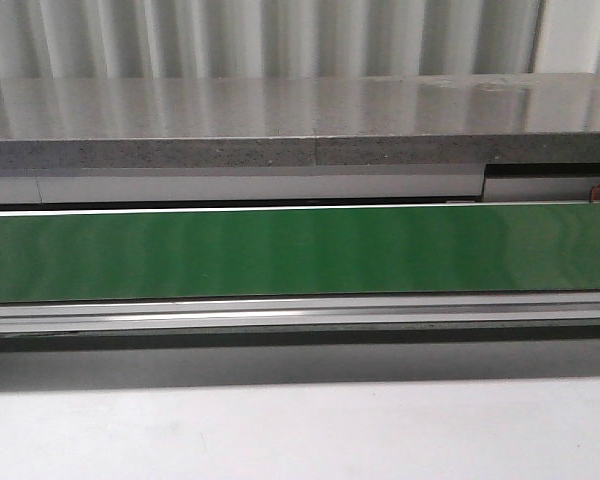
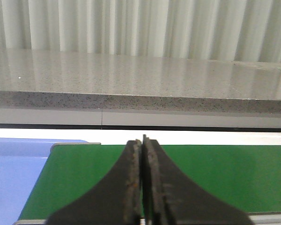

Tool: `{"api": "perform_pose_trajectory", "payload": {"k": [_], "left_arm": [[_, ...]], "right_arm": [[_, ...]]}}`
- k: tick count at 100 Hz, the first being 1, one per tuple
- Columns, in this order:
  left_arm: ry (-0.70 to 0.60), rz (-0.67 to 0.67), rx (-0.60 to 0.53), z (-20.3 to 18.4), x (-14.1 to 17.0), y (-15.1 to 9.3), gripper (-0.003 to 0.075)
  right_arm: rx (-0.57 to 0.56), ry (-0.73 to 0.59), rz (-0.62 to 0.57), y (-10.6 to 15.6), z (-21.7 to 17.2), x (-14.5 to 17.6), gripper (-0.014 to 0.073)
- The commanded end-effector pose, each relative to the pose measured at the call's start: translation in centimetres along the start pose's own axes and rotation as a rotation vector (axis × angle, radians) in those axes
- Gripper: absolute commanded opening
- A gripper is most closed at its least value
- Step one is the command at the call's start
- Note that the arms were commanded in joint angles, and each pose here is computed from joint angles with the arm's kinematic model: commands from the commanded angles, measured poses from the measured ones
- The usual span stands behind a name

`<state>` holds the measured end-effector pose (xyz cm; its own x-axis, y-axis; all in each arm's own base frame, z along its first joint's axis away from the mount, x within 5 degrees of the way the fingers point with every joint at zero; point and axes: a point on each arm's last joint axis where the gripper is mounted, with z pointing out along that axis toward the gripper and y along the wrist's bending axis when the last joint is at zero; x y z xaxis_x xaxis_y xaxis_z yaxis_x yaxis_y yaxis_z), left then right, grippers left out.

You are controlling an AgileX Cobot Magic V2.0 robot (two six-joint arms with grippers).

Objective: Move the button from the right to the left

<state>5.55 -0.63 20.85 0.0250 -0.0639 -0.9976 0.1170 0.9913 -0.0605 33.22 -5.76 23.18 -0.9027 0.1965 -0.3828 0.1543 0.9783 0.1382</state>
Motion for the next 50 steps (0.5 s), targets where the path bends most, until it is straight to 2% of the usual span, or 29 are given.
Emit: {"api": "perform_pose_trajectory", "payload": {"k": [1,10,22,50], "left_arm": [[-0.085,-0.001,0.021,-0.2,0.0,-0.1,-0.0020],[-0.085,-0.001,0.021,-0.2,0.0,-0.1,-0.0020],[-0.085,-0.001,0.021,-0.2,0.0,-0.1,-0.0020],[-0.085,-0.001,0.021,-0.2,0.0,-0.1,-0.0020]], "right_arm": [[-0.011,-0.101,0.007,0.3,-1.5,-1.1,0.0557],[-0.006,-0.145,0.004,0.3,-2.2,-1.3,0.0606],[-0.006,-0.244,-0.011,0.8,-4.9,-1.5,0.0604],[-0.010,-0.557,-0.056,2.4,-15.7,0.8,0.0604]]}}
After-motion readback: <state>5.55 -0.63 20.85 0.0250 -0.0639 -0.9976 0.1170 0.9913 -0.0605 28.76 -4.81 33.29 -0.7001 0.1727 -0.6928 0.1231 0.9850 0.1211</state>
